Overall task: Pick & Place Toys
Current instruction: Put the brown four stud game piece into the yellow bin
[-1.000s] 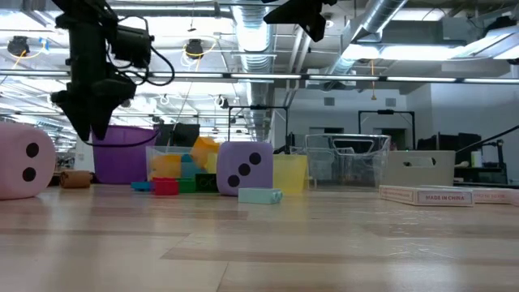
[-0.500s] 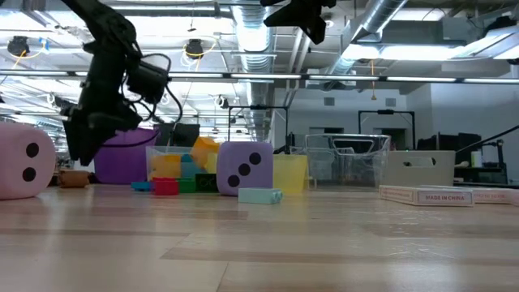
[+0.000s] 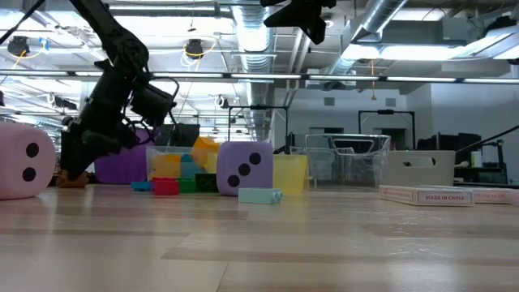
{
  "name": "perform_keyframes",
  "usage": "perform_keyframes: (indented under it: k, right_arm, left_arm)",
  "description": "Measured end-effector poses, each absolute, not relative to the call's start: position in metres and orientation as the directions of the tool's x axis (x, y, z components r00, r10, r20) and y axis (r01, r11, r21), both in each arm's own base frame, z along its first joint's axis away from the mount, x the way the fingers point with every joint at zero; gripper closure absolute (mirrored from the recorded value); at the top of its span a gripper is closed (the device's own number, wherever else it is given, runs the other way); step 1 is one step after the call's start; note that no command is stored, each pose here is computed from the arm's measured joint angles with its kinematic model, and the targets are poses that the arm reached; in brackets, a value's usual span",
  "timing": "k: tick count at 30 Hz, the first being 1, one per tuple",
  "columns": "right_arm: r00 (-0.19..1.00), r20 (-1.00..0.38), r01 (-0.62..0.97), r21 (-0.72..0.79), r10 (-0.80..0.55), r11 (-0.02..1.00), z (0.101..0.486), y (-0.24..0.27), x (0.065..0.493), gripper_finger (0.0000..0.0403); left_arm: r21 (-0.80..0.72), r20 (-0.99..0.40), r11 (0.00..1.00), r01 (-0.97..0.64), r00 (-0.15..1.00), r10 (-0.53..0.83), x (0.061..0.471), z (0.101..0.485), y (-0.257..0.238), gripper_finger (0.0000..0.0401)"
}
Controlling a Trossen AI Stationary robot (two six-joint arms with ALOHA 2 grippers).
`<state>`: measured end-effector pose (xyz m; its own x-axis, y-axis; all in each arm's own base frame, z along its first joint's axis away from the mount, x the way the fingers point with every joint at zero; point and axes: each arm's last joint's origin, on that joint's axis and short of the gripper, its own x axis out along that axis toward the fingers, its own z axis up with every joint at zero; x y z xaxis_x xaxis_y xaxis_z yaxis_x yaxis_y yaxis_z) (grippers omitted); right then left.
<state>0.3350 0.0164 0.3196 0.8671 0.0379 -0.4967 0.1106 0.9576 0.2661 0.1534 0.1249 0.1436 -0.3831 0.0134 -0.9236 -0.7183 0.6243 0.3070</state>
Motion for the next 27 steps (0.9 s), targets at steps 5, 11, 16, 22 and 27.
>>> perform_keyframes:
  k: [5,11,16,22,27]
  right_arm:
    - [0.867,-0.497,0.11,0.266,0.039,0.958,0.3195,0.0167,0.335,0.0249]
    - [0.867,-0.497,0.109,0.266,0.039,0.958,0.3195,0.0167,0.335,0.0249]
    - [0.867,-0.497,0.109,0.266,0.039,0.958,0.3195,0.0167,0.335,0.0249]
    - [0.867,-0.497,0.109,0.266,0.04,0.958,0.3195,0.0167,0.335,0.0249]
    - [0.867,-0.497,0.109,0.266,0.04,0.958,0.3195,0.0167,0.335,0.0249]
  left_arm:
    - [0.313,-0.915,0.629,-0.711,-0.404,-0.003,0.1545,0.1376,0.1257,0.016]
    - [0.303,-0.924,0.622,-0.722,-0.383,0.006,0.157,0.1355,0.1274,0.016]
    - [0.298,-0.926,0.622,-0.724,-0.378,0.004,0.1571,0.1357,0.1273,0.0161]
    - [0.28,-0.931,0.62,-0.733,-0.364,-0.01,0.1578,0.1354,0.1271,0.0196]
    - [0.246,-0.945,0.615,-0.749,-0.326,-0.018,0.1604,0.1345,0.1281,0.0246]
